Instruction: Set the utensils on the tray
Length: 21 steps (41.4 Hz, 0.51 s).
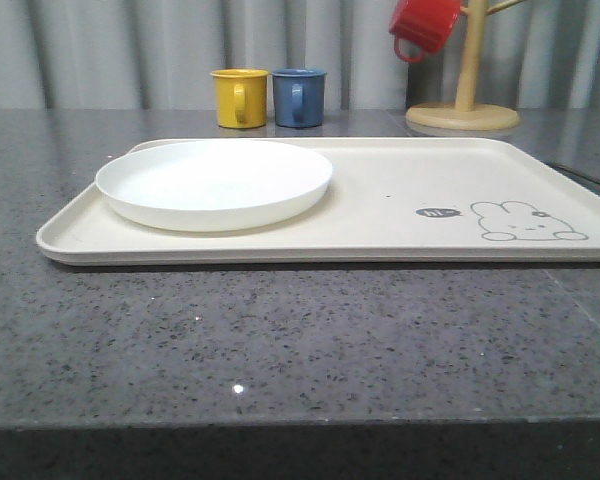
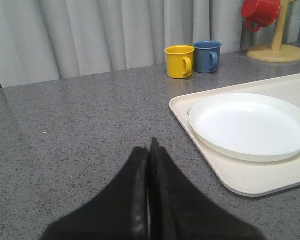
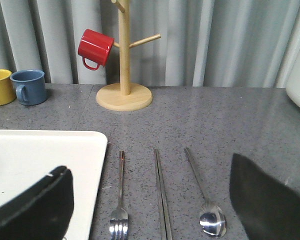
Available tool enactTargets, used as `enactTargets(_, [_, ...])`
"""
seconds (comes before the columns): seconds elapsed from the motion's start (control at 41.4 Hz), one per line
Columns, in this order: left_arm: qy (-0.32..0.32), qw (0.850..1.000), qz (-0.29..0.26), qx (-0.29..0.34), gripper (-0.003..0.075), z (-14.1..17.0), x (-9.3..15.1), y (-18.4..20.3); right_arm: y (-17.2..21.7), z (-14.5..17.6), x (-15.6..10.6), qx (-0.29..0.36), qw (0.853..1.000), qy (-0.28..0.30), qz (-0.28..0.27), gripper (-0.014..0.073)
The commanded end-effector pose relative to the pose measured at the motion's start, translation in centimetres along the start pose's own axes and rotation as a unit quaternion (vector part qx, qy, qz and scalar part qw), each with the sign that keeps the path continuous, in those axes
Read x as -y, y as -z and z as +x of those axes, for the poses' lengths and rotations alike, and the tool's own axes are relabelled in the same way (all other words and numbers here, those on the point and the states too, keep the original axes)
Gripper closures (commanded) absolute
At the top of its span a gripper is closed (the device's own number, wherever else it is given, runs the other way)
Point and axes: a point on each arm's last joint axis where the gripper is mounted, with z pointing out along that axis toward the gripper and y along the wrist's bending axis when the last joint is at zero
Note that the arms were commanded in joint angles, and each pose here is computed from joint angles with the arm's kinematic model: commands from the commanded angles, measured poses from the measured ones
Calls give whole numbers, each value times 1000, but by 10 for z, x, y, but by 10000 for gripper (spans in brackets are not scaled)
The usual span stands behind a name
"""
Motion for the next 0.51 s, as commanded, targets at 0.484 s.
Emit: enactTargets(0.484, [11,999,-4,47,739,-15,-1,2,-13,-16,-1,3,1000,4,3,-59])
